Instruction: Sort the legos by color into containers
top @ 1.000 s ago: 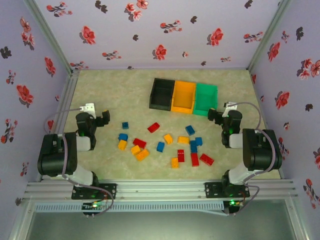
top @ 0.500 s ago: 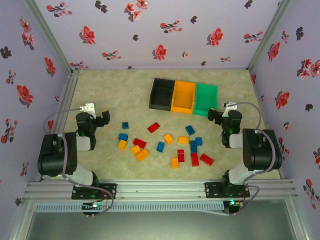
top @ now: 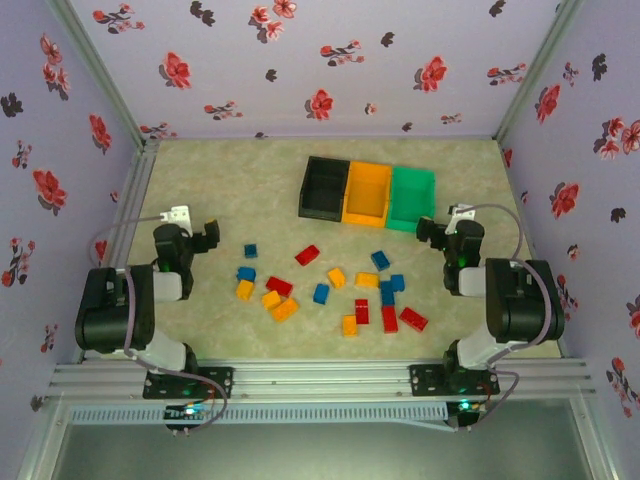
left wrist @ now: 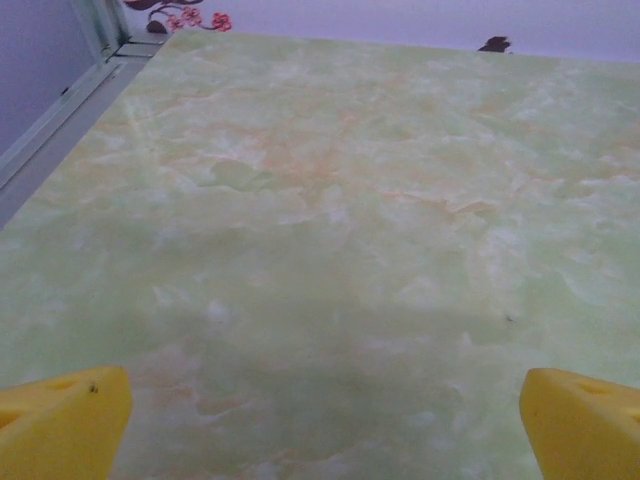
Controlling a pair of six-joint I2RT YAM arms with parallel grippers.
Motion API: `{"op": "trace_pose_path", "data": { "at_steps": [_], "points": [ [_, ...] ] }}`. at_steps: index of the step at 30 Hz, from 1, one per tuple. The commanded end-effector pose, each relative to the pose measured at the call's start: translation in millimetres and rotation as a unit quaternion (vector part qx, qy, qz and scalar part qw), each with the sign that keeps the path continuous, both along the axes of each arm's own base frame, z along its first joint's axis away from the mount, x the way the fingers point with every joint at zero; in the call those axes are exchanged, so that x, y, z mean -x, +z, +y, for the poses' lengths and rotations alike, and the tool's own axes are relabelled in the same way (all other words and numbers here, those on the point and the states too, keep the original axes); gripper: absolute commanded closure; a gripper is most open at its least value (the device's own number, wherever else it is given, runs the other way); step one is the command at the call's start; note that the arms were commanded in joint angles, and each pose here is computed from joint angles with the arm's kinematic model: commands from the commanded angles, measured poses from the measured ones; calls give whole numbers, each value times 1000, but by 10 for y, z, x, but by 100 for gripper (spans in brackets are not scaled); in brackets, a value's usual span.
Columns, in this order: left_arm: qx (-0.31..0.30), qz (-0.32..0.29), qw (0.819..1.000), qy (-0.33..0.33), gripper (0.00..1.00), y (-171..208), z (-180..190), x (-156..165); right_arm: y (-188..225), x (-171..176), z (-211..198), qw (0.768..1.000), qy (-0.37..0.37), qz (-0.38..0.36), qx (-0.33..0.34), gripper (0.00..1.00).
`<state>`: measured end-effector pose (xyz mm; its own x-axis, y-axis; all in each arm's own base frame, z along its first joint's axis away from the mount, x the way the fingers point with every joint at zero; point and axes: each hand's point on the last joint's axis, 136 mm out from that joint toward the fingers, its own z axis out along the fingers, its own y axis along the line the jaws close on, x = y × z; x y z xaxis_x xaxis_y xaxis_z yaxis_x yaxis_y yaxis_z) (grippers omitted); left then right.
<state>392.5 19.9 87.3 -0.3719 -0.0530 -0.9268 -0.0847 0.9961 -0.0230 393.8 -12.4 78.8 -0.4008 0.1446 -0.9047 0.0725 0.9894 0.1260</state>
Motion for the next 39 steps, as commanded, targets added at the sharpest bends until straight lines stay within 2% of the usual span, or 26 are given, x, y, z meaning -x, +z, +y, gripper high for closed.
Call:
{"op": "trace_pose_path", "data": {
  "at_steps": [1, 3, 6, 8, 10, 12, 14, 17, 22, 29, 31, 35, 39],
  "points": [
    [-19, -7, 998, 55, 0, 298, 181, -25, 374, -79, -122, 999, -34, 3, 6, 1],
    [-22, -9, 997, 67, 0, 538, 187, 0, 631, -60, -146, 999, -40, -8, 11, 1],
    [45, -25, 990, 129, 0, 1021, 292, 78, 1164, 62, -246, 995, -85, -53, 0, 1],
    [79, 12, 986, 145, 0, 1262, 259, 152, 1410, 181, -308, 992, -119, -43, -27, 1],
    [72, 25, 989, 128, 0, 1529, 96, 199, 1601, 254, -231, 993, -114, -23, -31, 1],
    [54, 8, 992, 118, 0, 1809, -76, 271, 1771, 329, -118, 994, -110, -11, -14, 1],
    [62, -6, 994, 85, 0, 2033, -321, 346, 1936, 404, 40, 995, -96, -12, 0, 1],
    [72, 36, 995, 63, 0, 2124, -527, 468, 2065, 496, 285, 998, -66, -7, 0, 1],
    [69, 147, 985, 66, 0, 1858, -659, 765, 2029, 618, 570, 998, -9, 54, 8, 1],
    [48, 304, 947, 97, 0, 1068, -708, 1188, 1660, 778, 952, 987, 54, 150, 20, 1],
    [54, 338, 936, 88, 2, 828, -796, 1201, 1545, 797, 1051, 984, 61, 167, 25, 1],
    [77, 399, 913, 28, 7, 400, -1123, 1119, 1365, 798, 1294, 978, 77, 194, 24, 8],
    [67, 430, 900, 26, 13, 144, -1188, 1046, 1287, 827, 1450, 975, 86, 205, 17, 12]
  ]
}}
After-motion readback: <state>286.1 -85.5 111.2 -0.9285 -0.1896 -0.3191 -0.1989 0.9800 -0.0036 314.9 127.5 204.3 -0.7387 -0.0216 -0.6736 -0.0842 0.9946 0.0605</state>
